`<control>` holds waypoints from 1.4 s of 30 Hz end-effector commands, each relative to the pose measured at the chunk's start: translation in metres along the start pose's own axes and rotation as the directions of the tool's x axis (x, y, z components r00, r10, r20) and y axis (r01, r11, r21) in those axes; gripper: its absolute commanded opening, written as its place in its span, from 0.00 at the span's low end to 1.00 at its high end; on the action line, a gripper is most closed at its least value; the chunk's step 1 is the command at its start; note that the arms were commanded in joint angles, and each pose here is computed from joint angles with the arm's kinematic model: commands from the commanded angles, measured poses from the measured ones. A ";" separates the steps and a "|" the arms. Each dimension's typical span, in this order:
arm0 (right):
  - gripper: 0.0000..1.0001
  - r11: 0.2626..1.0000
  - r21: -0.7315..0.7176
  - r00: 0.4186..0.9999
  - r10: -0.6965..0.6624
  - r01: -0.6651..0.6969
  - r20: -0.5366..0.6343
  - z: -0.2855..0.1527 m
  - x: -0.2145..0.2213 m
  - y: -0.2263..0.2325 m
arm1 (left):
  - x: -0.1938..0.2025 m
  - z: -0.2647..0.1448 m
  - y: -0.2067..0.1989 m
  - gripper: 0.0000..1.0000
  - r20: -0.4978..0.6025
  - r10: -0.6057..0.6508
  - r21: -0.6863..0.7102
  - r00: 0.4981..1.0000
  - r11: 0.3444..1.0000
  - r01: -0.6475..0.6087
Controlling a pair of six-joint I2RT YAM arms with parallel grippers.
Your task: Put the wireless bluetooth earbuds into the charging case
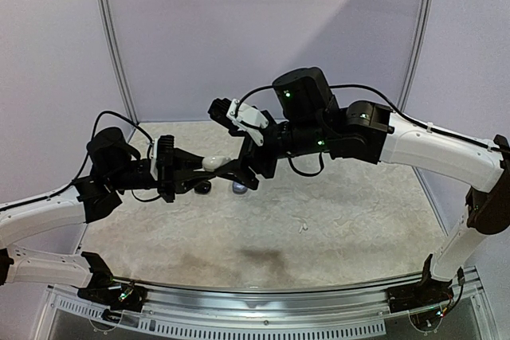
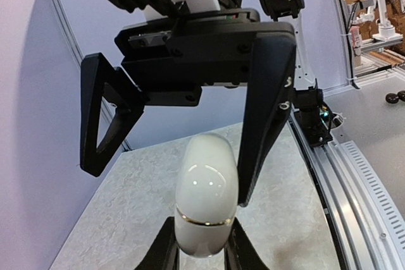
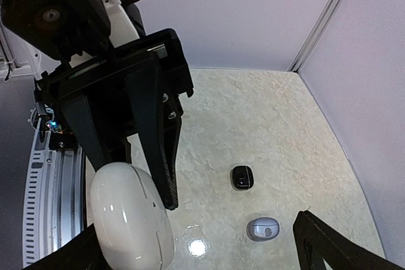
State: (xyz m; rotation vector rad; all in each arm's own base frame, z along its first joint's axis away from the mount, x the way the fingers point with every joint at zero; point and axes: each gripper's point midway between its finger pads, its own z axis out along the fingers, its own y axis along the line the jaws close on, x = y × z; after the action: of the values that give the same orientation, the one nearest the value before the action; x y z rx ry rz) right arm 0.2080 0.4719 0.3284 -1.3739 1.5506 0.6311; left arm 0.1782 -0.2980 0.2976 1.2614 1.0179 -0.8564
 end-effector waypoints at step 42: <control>0.35 0.976 -0.207 0.997 0.068 -0.061 0.024 -0.007 -0.006 0.016 | -0.001 -0.001 0.004 0.00 0.030 -0.265 -0.021 0.964 0.964 0.266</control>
State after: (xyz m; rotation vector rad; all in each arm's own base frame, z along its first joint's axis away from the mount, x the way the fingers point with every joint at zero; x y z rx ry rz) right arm 0.1849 0.4726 0.3363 -1.4609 1.5275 0.8803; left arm 0.1825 -0.2969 0.2989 1.0991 1.2084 -1.0595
